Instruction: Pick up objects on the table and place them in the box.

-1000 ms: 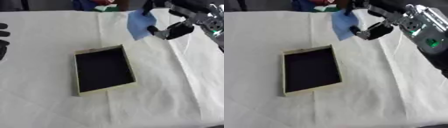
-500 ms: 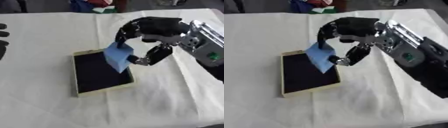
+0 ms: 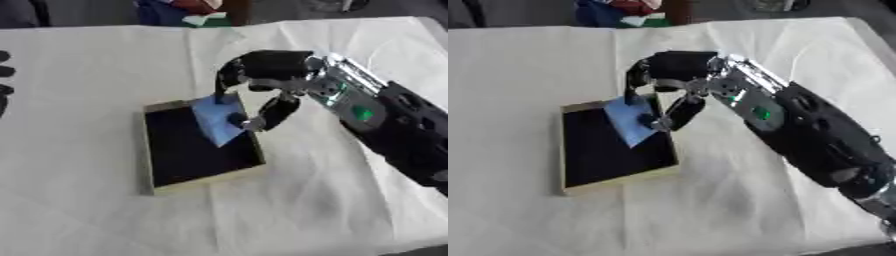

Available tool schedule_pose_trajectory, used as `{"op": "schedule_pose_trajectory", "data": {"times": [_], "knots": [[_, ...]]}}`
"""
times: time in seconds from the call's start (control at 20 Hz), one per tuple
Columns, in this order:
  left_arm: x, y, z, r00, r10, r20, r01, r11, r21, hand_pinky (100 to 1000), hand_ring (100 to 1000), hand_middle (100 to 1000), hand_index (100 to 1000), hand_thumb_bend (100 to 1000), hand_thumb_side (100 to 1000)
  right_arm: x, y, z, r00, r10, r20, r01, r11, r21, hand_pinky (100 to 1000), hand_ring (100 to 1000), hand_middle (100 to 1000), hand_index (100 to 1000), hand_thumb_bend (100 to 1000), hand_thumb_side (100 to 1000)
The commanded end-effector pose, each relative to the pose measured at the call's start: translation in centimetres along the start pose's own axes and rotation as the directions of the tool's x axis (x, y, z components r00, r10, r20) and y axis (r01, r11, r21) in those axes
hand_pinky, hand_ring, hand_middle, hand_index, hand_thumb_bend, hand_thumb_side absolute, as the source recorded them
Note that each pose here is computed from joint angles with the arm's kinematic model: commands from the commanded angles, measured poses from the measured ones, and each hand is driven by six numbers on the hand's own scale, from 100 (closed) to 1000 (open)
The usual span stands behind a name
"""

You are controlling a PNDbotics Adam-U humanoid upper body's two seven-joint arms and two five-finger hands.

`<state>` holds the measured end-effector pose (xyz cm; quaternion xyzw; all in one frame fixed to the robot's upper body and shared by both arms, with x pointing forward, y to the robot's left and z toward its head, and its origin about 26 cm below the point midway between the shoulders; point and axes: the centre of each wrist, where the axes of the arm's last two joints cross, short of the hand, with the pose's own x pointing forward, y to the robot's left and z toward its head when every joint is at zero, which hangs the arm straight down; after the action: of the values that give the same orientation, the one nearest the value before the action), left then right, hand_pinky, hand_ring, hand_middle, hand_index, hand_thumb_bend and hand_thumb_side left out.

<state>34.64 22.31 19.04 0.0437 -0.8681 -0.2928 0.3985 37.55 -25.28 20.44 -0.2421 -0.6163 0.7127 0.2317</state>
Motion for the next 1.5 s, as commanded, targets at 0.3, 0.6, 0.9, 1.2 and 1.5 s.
{"op": "schedule_pose_trajectory", "data": {"times": [0.3,0.6,0.9,1.2,1.5], "knots": [[0.4,0.4,-0.3,1.000,-0.012,0.019,0.012,1.000,0.004,694,772,768,901,589,721,-1.3,0.9,-0.3,0.998,0.026,-0.060,-0.027,1.000,-0.004,905,911,878,969,270,473],[0.2,0.5,-0.1,1.000,-0.015,0.011,0.014,1.000,0.009,693,772,768,901,589,722,-1.5,0.3,0.8,0.994,0.035,-0.102,-0.045,0.995,-0.094,919,934,959,1000,378,536],[0.1,0.6,0.2,1.000,-0.016,0.003,0.016,1.000,0.017,693,773,768,901,589,723,-0.8,-1.7,2.5,0.992,0.014,-0.127,-0.044,0.971,-0.235,903,923,952,998,370,569],[-0.2,0.8,0.6,1.000,-0.018,-0.013,0.019,0.999,0.039,692,774,769,901,588,725,0.3,-4.3,5.7,0.987,-0.067,-0.146,-0.007,0.892,-0.453,846,862,895,970,295,560],[-0.6,1.0,1.0,1.000,-0.014,-0.028,0.017,0.996,0.092,687,775,769,896,587,721,2.3,-5.2,9.7,0.966,-0.244,-0.085,0.105,0.672,-0.733,779,805,828,924,204,493]]}}
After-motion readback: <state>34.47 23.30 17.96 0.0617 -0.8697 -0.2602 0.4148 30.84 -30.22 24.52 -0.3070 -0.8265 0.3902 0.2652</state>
